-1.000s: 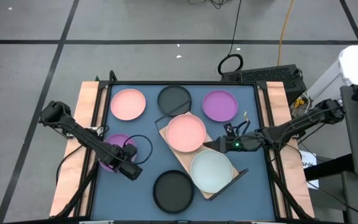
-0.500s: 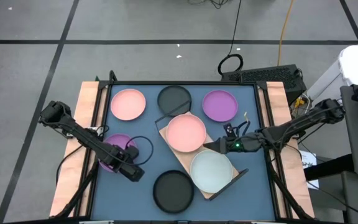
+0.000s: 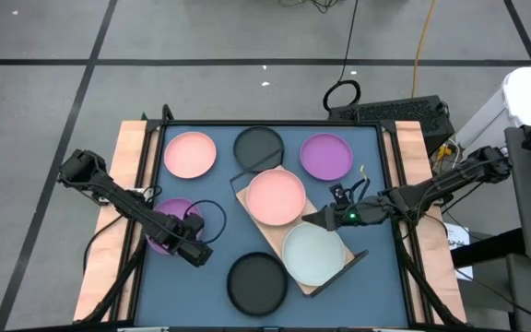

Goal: Place and stack plates onto a shelf
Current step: Stack the left purple plate on top of the light blue plate on the shelf

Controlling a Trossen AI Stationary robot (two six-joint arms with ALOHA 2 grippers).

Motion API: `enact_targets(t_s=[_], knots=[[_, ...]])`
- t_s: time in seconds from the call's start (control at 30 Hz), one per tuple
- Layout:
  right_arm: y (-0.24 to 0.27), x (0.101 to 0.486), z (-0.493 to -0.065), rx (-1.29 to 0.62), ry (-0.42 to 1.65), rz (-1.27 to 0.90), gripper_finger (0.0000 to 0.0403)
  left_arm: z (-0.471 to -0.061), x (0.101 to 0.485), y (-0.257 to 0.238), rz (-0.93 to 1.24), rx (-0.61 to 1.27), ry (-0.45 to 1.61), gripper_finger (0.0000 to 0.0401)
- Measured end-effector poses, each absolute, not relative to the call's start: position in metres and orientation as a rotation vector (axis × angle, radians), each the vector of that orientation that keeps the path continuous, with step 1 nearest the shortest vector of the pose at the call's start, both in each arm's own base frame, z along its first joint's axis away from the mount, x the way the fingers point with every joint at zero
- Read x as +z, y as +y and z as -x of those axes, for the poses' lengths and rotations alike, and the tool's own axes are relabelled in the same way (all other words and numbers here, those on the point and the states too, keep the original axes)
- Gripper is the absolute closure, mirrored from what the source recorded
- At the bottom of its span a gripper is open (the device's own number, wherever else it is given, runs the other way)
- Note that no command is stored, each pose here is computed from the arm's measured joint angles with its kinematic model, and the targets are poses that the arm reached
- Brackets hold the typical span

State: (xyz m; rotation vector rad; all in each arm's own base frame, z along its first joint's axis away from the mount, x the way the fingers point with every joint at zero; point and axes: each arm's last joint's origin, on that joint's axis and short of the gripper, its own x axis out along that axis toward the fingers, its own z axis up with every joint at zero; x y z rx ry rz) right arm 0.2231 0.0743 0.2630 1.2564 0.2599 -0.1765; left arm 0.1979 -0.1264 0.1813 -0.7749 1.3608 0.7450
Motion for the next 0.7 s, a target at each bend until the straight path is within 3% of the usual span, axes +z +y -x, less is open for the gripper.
enact_targets(t_s=[0.27, 0.57, 0.7], knots=[[0.072, 0.262, -0.224, -0.190, 0.259, -1.257, 0.0403, -0.199, 0.181, -0.126, 0.693, 0.693, 1.338, 0.0153], [0.065, 0.263, -0.226, -0.217, 0.235, -1.263, 0.0403, -0.197, 0.177, -0.123, 0.625, 0.685, 1.326, 0.0227], [0.065, 0.263, -0.226, -0.217, 0.235, -1.263, 0.0403, -0.192, 0.165, -0.121, 0.634, 0.686, 1.348, 0.0239]])
